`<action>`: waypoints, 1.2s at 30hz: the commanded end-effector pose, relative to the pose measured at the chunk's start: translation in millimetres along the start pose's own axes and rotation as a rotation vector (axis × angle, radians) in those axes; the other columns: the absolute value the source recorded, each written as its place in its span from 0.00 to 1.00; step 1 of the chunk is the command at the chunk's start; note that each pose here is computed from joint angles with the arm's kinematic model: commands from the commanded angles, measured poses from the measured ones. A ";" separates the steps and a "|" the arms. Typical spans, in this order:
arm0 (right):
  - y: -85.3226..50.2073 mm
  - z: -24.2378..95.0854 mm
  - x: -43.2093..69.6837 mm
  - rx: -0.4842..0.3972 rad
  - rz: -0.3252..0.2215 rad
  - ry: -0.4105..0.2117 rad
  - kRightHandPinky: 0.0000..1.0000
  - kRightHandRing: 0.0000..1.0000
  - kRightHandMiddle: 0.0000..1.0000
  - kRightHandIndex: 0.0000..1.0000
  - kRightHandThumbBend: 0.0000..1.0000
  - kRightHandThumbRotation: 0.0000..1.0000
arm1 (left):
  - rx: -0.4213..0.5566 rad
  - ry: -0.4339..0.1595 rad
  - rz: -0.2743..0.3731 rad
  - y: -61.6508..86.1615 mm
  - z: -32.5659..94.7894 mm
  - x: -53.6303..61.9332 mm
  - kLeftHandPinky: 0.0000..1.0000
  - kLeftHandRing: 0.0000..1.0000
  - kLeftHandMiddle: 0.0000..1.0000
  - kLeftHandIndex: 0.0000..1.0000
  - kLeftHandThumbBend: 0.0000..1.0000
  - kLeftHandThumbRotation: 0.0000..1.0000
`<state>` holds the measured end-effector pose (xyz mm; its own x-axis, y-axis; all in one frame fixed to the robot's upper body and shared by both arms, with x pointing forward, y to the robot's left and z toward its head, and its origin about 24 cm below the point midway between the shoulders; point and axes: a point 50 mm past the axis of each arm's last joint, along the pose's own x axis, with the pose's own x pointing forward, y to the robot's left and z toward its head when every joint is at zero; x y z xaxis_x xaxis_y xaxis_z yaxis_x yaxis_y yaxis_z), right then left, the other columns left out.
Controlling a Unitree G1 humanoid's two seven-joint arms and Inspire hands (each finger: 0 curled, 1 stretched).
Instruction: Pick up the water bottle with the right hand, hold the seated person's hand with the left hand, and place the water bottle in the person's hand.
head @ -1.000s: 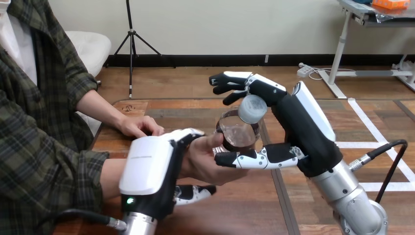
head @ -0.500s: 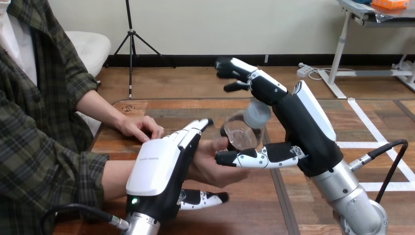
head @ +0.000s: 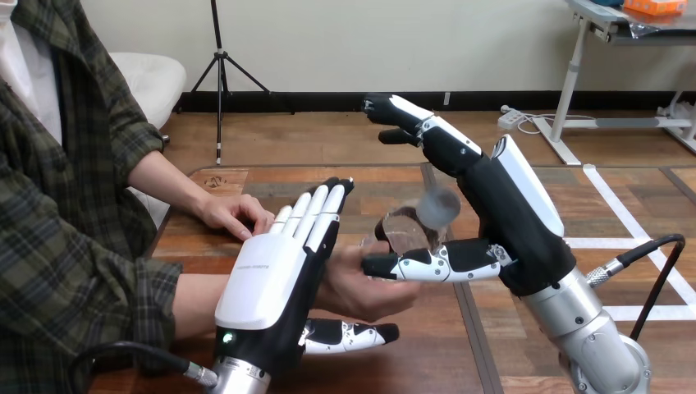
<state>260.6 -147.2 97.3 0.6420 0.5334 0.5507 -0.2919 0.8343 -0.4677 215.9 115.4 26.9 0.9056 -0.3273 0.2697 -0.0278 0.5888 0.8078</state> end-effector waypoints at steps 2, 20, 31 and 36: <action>-12.5 9.9 10.1 -0.050 -0.027 -0.059 0.84 0.90 0.91 0.87 0.79 0.07 | 0.006 -0.063 0.069 12.5 7.2 12.7 1.00 1.00 1.00 1.00 1.00 0.33; -13.8 8.9 7.7 -0.053 -0.035 -0.043 0.84 0.89 0.91 0.86 0.78 0.07 | -0.007 -0.074 0.104 11.6 7.6 12.2 1.00 1.00 1.00 1.00 1.00 0.34; -14.1 8.3 6.3 -0.051 -0.048 -0.039 0.84 0.89 0.90 0.85 0.79 0.08 | -0.086 -0.129 0.154 12.0 8.0 11.2 1.00 1.00 1.00 1.00 1.00 0.37; -14.8 8.3 4.9 -0.054 -0.058 -0.035 0.83 0.89 0.90 0.85 0.79 0.09 | -0.185 -0.177 0.194 12.2 9.6 10.0 1.00 1.00 1.00 1.00 1.00 0.44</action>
<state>260.0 -150.5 94.6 0.6651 0.5195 0.5364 -0.2774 0.8388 -0.4685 209.7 112.5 31.0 0.8554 -0.3218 0.4060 -0.0684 0.7067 0.7042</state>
